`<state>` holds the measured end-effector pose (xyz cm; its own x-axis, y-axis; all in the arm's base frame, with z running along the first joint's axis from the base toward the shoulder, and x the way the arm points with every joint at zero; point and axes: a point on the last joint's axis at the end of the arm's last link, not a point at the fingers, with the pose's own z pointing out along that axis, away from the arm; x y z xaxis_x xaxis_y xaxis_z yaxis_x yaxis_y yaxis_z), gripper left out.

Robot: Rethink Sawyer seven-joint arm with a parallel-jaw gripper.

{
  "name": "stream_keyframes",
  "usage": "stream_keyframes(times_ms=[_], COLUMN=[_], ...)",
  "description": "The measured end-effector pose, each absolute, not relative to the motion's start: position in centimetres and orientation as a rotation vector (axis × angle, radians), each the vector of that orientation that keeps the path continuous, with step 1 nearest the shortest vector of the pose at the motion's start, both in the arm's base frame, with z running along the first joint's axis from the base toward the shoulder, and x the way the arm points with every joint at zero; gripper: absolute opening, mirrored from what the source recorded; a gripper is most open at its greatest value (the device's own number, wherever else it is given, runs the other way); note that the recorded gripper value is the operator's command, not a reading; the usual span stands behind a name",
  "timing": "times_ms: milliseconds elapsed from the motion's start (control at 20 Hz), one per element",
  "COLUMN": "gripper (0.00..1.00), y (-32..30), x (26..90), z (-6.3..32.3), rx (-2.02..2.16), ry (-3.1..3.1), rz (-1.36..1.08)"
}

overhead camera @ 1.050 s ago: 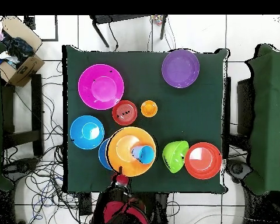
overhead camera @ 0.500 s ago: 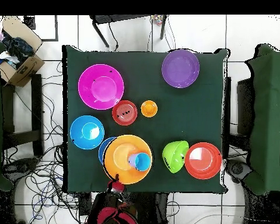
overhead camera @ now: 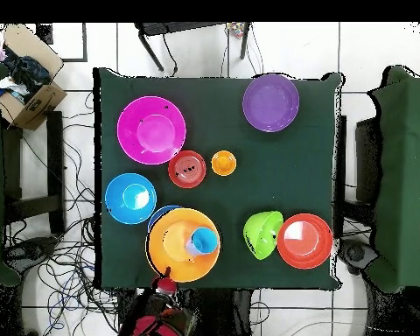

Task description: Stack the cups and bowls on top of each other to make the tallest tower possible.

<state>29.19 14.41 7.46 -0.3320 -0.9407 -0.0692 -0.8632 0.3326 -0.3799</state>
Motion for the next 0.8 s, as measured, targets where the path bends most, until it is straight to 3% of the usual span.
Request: stream_keyframes(times_ms=[800], gripper=[0.00], y=[14.9], x=[30.4], z=[6.8], rx=[-1.618], ry=[2.308], rz=[-0.409])
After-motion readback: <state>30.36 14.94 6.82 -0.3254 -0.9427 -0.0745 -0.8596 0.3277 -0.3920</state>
